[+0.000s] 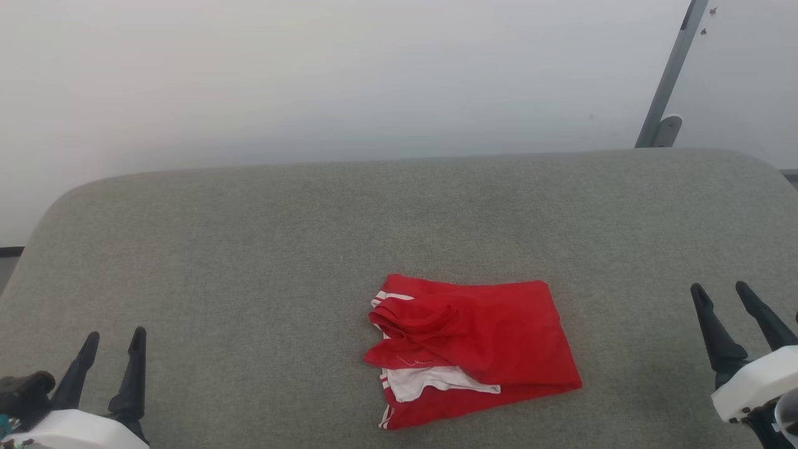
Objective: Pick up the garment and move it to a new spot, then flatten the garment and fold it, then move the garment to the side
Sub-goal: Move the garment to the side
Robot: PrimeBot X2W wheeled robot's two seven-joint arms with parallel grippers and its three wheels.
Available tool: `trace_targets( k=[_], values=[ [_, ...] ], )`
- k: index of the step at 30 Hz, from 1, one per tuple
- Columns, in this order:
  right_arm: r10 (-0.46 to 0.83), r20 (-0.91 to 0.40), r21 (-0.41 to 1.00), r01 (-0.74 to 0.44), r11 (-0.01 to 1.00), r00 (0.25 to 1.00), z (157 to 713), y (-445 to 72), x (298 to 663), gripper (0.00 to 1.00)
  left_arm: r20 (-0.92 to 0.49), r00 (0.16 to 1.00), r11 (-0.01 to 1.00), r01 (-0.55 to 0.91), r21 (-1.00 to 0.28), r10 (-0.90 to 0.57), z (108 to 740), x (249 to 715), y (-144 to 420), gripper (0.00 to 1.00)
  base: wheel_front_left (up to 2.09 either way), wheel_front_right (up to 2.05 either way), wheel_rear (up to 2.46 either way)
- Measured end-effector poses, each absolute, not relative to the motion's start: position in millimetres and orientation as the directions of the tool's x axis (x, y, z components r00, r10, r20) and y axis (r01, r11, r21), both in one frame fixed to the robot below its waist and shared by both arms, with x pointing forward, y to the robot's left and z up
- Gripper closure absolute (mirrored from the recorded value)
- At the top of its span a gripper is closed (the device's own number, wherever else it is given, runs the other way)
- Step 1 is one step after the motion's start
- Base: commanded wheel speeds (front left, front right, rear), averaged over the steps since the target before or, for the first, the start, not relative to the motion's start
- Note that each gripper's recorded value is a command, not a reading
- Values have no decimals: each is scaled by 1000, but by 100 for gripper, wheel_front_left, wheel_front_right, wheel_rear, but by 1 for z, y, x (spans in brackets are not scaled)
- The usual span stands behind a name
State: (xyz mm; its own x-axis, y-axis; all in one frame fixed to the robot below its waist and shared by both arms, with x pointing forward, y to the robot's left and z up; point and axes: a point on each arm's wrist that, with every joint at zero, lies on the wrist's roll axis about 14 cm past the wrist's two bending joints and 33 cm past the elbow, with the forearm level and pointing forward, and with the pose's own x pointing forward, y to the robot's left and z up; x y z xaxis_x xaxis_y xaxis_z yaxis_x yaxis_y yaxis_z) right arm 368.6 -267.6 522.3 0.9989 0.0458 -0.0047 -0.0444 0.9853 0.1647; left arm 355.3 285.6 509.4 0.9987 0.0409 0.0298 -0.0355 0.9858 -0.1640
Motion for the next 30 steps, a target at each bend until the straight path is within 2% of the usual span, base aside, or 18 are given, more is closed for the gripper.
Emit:
trace_targets(
  k=[9, 18, 23, 30],
  values=[
    [85, -25, 182, -79, 980, 996, 517, -254, 373, 0, 27, 999, 988, -39, -152, 43, 508, 349, 288, 0, 0, 0, 0],
    [230, -168, 229, -189, 955, 958, 496, -209, 390, 0, 13, 995, 983, -95, -157, 98, 503, 334, 303, 0, 0, 0, 0],
    [316, -320, 247, -243, 938, 893, 472, -184, 398, 0, -6, 991, 979, -129, -160, 130, 496, 323, 311, 0, 0, 0, 0],
    [379, -524, 239, -295, 925, 763, 443, -165, 414, 0, -46, 986, 971, -167, -170, 161, 483, 317, 315, 0, 0, 0, 0]
  ],
)
